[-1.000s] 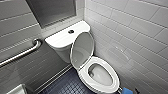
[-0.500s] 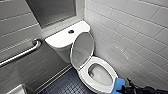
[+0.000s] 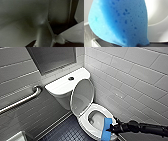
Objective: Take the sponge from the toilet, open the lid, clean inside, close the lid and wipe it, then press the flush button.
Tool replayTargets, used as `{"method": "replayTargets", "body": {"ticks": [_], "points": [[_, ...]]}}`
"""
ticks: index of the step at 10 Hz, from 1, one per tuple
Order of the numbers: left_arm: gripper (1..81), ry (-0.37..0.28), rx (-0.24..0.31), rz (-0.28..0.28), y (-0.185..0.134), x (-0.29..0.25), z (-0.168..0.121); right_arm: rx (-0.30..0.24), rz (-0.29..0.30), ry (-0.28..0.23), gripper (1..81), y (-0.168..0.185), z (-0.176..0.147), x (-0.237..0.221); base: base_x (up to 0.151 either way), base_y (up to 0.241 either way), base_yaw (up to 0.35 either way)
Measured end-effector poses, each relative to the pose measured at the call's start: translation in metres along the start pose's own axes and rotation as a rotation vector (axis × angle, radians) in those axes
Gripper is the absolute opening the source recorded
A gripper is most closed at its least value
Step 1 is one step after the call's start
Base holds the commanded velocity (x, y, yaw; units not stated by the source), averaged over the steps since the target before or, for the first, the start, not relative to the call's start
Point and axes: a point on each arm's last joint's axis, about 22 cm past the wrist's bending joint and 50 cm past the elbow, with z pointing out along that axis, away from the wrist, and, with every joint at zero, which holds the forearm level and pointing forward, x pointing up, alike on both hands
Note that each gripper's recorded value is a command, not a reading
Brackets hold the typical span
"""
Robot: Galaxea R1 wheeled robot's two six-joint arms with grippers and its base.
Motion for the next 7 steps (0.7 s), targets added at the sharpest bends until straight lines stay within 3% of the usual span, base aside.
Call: {"method": "replayTargets", "body": {"ticks": [2,5,7], "points": [[81.1,0.000,0.000,0.000,0.000,0.000,0.000,-0.030,-0.063,0.026,1.0,-0.030,0.004,0.031,0.000,0.000,0.000],[81.1,0.009,0.000,-0.011,0.000,-0.001,-0.001,-0.075,-0.100,-0.007,1.0,-0.052,0.039,0.034,0.000,0.000,0.000],[81.1,0.041,-0.002,-0.057,0.000,-0.007,-0.003,-0.079,-0.151,-0.026,1.0,-0.083,0.072,0.042,0.000,0.000,0.000]]}}
